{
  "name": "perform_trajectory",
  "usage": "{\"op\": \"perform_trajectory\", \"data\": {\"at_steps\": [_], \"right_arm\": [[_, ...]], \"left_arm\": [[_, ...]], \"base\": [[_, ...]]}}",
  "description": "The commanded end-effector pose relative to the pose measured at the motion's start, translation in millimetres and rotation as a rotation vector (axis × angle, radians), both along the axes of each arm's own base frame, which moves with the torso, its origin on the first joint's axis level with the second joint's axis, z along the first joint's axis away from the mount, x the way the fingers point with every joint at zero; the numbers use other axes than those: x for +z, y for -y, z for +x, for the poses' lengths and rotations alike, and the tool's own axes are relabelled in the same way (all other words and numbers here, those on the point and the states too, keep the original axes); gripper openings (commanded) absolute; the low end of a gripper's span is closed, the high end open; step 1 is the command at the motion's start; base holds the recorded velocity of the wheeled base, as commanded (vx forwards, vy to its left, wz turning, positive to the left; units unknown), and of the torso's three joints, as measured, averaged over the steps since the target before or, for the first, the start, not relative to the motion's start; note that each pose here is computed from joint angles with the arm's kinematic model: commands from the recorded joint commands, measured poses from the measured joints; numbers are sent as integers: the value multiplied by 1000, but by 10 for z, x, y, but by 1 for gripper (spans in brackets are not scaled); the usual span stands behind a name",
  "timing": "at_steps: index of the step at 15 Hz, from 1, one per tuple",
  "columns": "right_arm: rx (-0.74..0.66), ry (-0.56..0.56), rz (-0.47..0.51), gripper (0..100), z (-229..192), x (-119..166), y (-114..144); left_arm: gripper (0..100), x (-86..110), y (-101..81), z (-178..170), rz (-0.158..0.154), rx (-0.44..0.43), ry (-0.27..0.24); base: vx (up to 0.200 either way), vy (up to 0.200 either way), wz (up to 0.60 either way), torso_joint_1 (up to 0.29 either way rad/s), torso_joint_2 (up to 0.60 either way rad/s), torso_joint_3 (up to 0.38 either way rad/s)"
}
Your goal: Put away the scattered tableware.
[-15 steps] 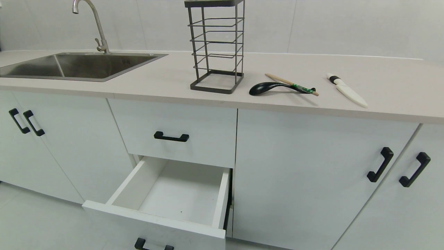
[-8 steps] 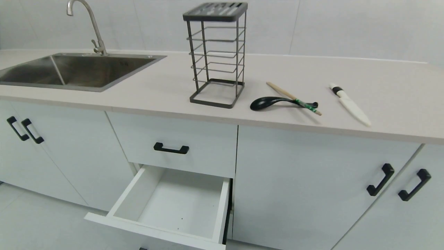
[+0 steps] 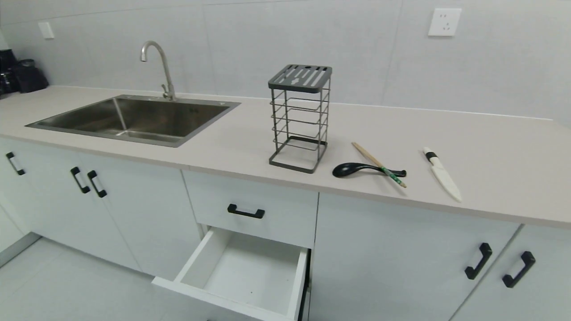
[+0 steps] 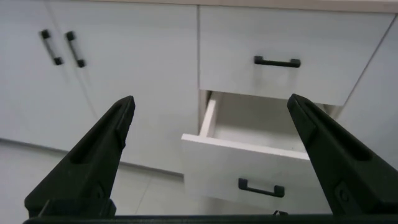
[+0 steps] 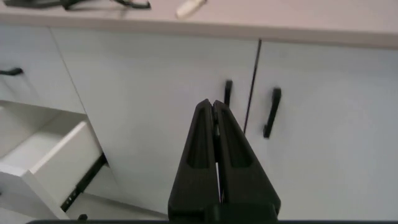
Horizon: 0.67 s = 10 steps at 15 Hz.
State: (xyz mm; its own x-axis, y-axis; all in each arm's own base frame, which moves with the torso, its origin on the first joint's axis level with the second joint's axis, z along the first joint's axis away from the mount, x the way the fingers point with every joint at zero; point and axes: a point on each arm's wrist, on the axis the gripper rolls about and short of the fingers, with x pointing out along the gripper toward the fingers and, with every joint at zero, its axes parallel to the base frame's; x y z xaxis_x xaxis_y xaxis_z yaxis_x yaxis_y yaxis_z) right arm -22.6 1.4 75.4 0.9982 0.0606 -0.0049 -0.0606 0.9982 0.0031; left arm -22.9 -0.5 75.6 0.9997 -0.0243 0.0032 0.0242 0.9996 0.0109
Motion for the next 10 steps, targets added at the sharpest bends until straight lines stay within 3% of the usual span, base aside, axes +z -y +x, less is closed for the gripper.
{"op": "perform_trajectory", "data": {"at_steps": [1,5,8,10], "right_arm": [[1,-1,0,0,1,0,0],[1,-1,0,0,1,0,0],[1,-1,0,0,1,0,0],[1,-1,0,0,1,0,0]], "left_arm": [[100,0,0,1,0,0,-2],[100,0,-1,1,-3,3,-2],[100,1,-6,1,-26,29,0],[100,1,-6,1,-22,27,0]], "base": [[0,0,0,41,-159,-61],[0,0,0,10,-21,-9],[200,0,0,35,-7,4],[0,0,0,31,1,-4]]}}
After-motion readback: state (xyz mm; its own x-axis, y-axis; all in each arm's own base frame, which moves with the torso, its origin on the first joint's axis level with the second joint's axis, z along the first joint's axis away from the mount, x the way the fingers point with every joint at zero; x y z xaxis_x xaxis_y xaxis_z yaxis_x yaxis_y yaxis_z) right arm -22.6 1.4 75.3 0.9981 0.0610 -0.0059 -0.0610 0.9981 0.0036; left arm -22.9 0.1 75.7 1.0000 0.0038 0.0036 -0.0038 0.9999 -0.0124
